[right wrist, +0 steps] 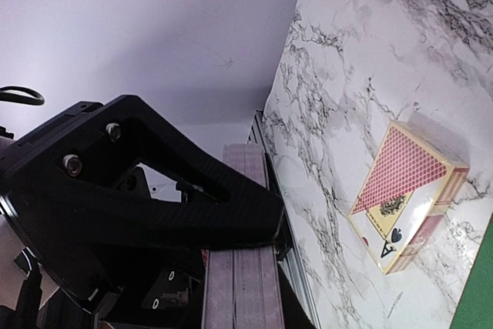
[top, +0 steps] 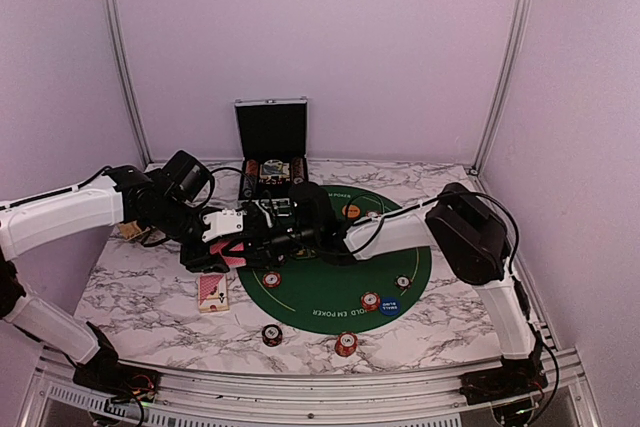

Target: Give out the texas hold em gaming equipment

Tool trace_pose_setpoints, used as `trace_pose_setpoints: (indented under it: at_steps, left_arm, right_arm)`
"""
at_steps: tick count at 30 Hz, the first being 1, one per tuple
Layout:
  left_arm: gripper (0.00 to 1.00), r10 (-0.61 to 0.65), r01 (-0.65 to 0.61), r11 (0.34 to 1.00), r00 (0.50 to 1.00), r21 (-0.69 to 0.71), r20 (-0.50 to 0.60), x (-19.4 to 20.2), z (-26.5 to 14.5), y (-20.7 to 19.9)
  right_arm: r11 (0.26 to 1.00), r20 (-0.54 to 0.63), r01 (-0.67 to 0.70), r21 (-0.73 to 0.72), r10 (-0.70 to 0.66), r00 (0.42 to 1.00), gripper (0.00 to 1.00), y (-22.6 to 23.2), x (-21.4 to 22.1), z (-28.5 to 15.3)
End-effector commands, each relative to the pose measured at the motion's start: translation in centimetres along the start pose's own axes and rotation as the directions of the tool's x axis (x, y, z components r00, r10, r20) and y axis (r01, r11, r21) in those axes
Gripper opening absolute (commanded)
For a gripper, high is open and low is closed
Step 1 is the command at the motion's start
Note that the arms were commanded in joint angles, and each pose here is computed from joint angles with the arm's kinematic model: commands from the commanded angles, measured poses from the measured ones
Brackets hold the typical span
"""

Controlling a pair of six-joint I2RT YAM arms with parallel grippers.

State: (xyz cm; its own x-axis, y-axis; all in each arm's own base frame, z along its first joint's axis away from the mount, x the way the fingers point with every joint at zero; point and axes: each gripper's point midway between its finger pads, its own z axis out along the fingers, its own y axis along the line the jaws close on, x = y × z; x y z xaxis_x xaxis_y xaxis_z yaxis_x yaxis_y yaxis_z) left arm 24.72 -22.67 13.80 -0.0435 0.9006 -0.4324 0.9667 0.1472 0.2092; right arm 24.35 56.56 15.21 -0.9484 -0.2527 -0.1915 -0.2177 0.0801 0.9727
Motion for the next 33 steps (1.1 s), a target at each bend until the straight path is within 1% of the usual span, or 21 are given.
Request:
trace_pose_setpoints:
  at_steps: [1,3,6,7,9,14,15,17,18,19,20,21,22,23,24,25,29,33]
  left_arm:
    - [0.52,0.031,-0.031,0.999,1.0,-0.011,-0.002,0.1,-0.7,0.0]
    - [0.5,0.027,-0.027,1.0,1.0,-0.011,-0.001,0.0,-0.7,0.1]
    - [0.47,0.017,-0.017,1.0,1.0,-0.006,0.003,-0.3,-0.6,0.2]
    - [0.45,0.01,-0.01,1.0,1.0,-0.006,0.006,-0.4,-0.6,0.3]
    - [0.41,-0.003,0.003,1.0,1.0,-0.009,0.006,-0.7,-0.5,0.5]
    - [0.32,-0.016,0.017,1.0,1.0,-0.011,0.006,-0.9,-0.5,0.8]
    - [0.31,-0.018,0.018,1.0,1.0,-0.011,0.006,-0.9,-0.5,0.8]
    - [0.31,-0.022,0.022,1.0,1.0,-0.011,0.003,-0.9,-0.4,0.8]
    - [0.33,-0.023,0.023,1.0,1.0,-0.012,0.002,-0.8,-0.4,0.8]
    - [0.36,-0.024,0.024,1.0,1.0,-0.012,0.0,-0.8,-0.4,0.8]
    - [0.45,-0.029,0.029,0.999,1.0,-0.014,-0.003,-0.7,-0.3,0.9]
    - [0.65,-0.037,0.037,0.999,0.999,-0.017,-0.009,-0.6,-0.3,0.9]
    - [0.84,-0.043,0.043,0.999,0.999,-0.016,-0.014,-0.5,-0.2,0.9]
    - [0.95,-0.044,0.044,0.999,0.999,-0.015,-0.022,-0.3,-0.1,0.8]
    - [0.98,-0.041,0.041,0.999,0.999,-0.01,-0.029,0.0,0.0,0.6]
    - [0.99,-0.033,0.033,0.999,0.999,-0.002,-0.036,0.2,0.1,0.2]
    - [0.99,-0.037,0.039,0.999,0.998,0.019,-0.055,0.7,0.5,-0.5]
    - [0.99,-0.037,0.038,0.999,0.998,0.018,-0.051,0.4,0.6,-0.2]
  right_arm:
    - [0.999,0.009,0.043,0.003,-0.043,0.999,0.0,2.3,-0.6,-0.6]
    - [0.999,0.01,0.048,0.009,-0.048,0.999,0.0,2.3,-0.7,-0.6]
    - [0.998,0.011,0.062,0.001,-0.062,0.998,0.16,2.8,-0.8,-0.4]
    - [0.998,0.01,0.065,-0.002,-0.065,0.998,0.19,3.0,-0.8,-0.3]
    - [0.998,0.007,0.064,-0.016,-0.064,0.998,0.22,3.2,-0.6,-0.2]
    - [0.996,0.008,0.034,-0.084,-0.033,0.999,0.23,3.5,-0.3,-0.2]
    - [0.995,0.007,0.029,-0.091,-0.029,1.0,0.23,3.5,-0.3,-0.2]
    - [0.994,0.009,0.027,-0.105,-0.026,1.0,0.2,3.7,-0.3,-0.2]
    - [0.993,0.01,0.029,-0.115,-0.028,1.0,0.16,3.9,-0.3,-0.3]
    - [0.992,0.011,0.031,-0.126,-0.03,0.999,0.1,4.2,-0.3,-0.3]
    - [0.991,0.012,0.029,-0.131,-0.028,1.0,0.03,4.3,-0.3,-0.3]
    - [0.991,0.013,0.032,-0.134,-0.03,0.999,0.0,4.5,-0.3,-0.4]
    - [0.99,0.014,0.034,-0.135,-0.032,0.999,0.0,4.6,-0.3,-0.4]
    - [0.99,0.017,0.034,-0.138,-0.032,0.999,0.0,4.7,-0.3,-0.5]
    - [0.989,0.02,0.036,-0.144,-0.033,0.999,0.0,4.9,-0.4,-0.6]
    - [0.988,0.021,0.036,-0.153,-0.033,0.999,0.0,5.1,-0.3,-0.7]
    - [0.981,0.02,0.041,-0.187,-0.038,0.999,0.0,6.0,-0.3,-0.8]
    - [0.983,0.012,0.038,-0.18,-0.037,0.999,0.0,5.7,-0.1,-0.6]
